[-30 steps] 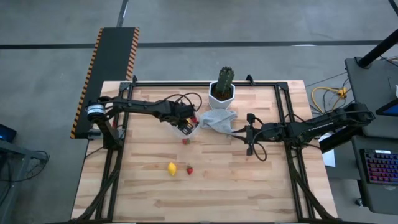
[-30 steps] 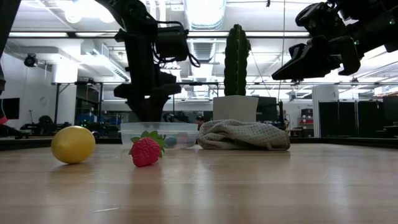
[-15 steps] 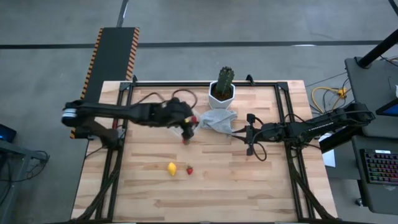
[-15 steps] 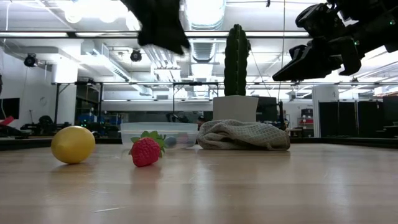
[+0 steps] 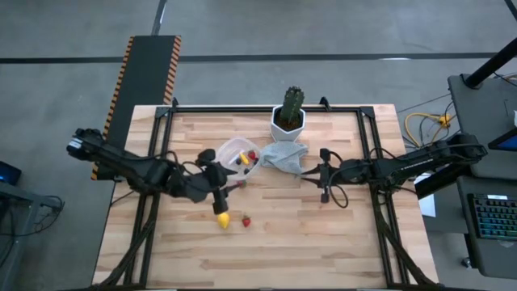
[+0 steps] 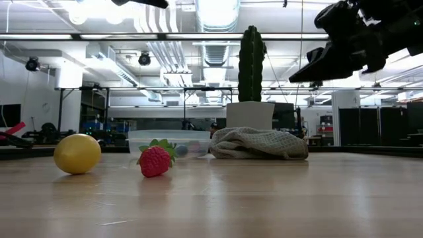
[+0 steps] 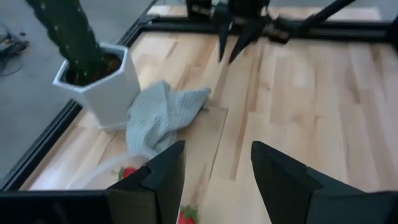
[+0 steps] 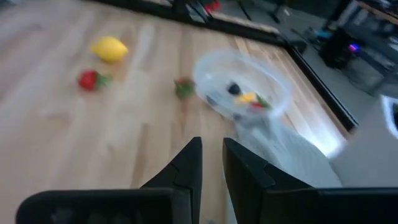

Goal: Pick and placing Produce into tupperware
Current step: Put the lemon into the transparent bin

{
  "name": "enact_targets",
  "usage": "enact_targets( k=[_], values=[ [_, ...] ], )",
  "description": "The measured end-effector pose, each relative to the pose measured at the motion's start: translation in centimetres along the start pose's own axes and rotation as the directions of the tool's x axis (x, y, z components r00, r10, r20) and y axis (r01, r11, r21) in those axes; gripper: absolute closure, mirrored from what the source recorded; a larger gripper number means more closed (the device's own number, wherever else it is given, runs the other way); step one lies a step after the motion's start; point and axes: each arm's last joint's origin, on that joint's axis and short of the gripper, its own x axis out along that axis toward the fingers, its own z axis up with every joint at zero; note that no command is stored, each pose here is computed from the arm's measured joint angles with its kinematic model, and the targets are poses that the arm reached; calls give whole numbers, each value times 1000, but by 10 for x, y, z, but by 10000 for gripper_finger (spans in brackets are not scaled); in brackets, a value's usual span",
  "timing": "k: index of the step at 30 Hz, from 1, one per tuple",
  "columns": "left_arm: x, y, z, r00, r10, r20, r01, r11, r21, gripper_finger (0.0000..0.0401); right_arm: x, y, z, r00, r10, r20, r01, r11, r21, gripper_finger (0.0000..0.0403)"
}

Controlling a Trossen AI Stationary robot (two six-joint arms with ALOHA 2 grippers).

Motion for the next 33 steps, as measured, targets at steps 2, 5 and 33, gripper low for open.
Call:
enact_targets(
  k=[2, 5, 33],
  values=[
    [-1, -2, -4, 1000, 12, -24, -12, 1000, 0, 232, 0, 1, 4, 999, 34, 39, -35, 999, 6, 346],
    [-1, -2, -12, 996, 36, -85, -37, 999, -14, 232, 0, 1, 8, 995, 62, 80, -63, 998, 11, 346],
    [45, -26, -68, 731, -140, -668, -329, 785, -525, 232, 0, 1, 8, 994, 72, 82, -73, 997, 10, 346]
  ],
)
